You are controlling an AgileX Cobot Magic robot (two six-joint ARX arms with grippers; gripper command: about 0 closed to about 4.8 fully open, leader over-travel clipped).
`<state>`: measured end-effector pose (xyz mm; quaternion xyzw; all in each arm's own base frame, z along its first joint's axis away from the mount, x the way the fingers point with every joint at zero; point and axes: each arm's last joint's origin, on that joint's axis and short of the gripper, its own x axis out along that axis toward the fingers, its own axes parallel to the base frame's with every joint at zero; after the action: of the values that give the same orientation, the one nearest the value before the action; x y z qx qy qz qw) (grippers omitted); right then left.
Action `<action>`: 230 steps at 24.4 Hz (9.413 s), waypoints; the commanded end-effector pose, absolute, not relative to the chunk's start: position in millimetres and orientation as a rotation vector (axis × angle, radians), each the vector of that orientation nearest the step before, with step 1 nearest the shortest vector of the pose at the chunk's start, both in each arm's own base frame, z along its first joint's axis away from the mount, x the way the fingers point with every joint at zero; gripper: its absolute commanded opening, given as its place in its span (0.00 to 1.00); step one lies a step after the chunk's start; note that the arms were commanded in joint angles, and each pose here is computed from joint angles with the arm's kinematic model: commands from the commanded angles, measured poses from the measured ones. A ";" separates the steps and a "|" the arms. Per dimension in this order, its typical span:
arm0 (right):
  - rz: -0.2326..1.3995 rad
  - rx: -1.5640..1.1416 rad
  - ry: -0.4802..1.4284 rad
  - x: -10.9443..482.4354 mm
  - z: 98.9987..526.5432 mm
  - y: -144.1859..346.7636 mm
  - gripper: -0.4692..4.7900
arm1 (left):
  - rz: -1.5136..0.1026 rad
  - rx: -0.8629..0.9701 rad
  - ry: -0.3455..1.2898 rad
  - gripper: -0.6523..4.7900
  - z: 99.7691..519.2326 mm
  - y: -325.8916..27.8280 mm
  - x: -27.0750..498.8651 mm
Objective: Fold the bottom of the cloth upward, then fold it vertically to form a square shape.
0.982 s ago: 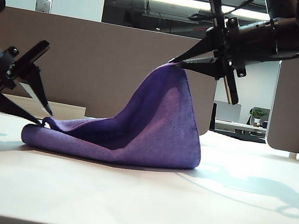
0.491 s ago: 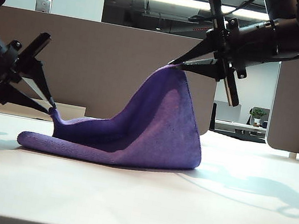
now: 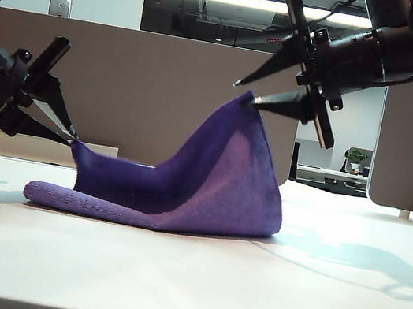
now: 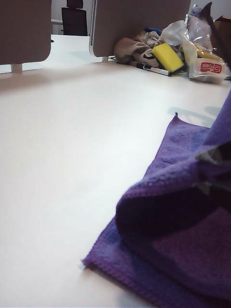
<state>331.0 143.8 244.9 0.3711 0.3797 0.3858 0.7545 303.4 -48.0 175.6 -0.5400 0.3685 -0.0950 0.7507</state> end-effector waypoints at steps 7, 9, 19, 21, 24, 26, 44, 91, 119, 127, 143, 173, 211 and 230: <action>0.745 0.741 0.804 331.5 242.3 141.2 0.71 | -0.197 -1.170 0.769 0.22 177.9 -46.9 305.3; 0.707 0.733 0.786 332.5 242.0 140.5 0.71 | -0.218 -1.170 0.809 0.22 176.1 -47.8 303.6; 0.666 0.715 0.891 327.2 232.7 138.6 0.71 | -0.214 -1.082 0.913 0.22 159.0 -48.2 301.0; 0.664 0.716 0.907 326.3 231.7 138.4 0.71 | -0.223 -1.052 0.905 0.22 158.9 -48.0 301.1; 0.702 0.725 0.928 325.0 232.0 139.0 0.71 | -0.189 -0.982 0.883 0.22 157.2 -46.3 300.9; 0.715 0.728 0.937 324.4 232.0 139.2 0.71 | -0.182 -0.952 0.877 0.22 156.4 -40.9 301.0; 0.753 0.742 0.965 323.0 231.9 139.8 0.71 | -0.322 -0.916 1.026 0.22 148.6 -28.8 291.1; 0.360 0.625 1.119 311.2 214.3 112.2 0.71 | -0.622 -0.571 0.969 0.11 190.1 -54.9 258.9; 0.297 0.641 1.258 340.7 191.3 117.4 0.71 | -0.503 -0.609 0.993 0.11 167.3 -55.2 274.9; 0.267 0.613 1.296 337.5 189.5 113.7 0.71 | -0.503 -0.620 1.007 0.11 162.9 -55.6 276.5; 0.276 0.609 1.289 343.2 180.2 115.5 0.65 | -0.496 -0.656 1.041 0.11 158.6 -56.0 276.6; 0.520 0.671 1.208 352.5 186.5 124.4 0.09 | -0.502 -0.668 1.089 0.11 154.3 -56.1 273.9; 1.009 0.488 1.116 299.0 235.7 241.1 0.09 | -0.614 -0.619 0.765 0.11 220.8 -54.1 261.5; 1.135 0.517 1.140 308.9 220.2 309.2 0.09 | -0.596 -0.582 0.634 0.11 268.6 -46.8 219.4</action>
<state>308.1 305.2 220.8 0.2247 0.5025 0.4973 0.6706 221.0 -47.3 265.2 -0.2819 0.3109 -0.2825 0.8626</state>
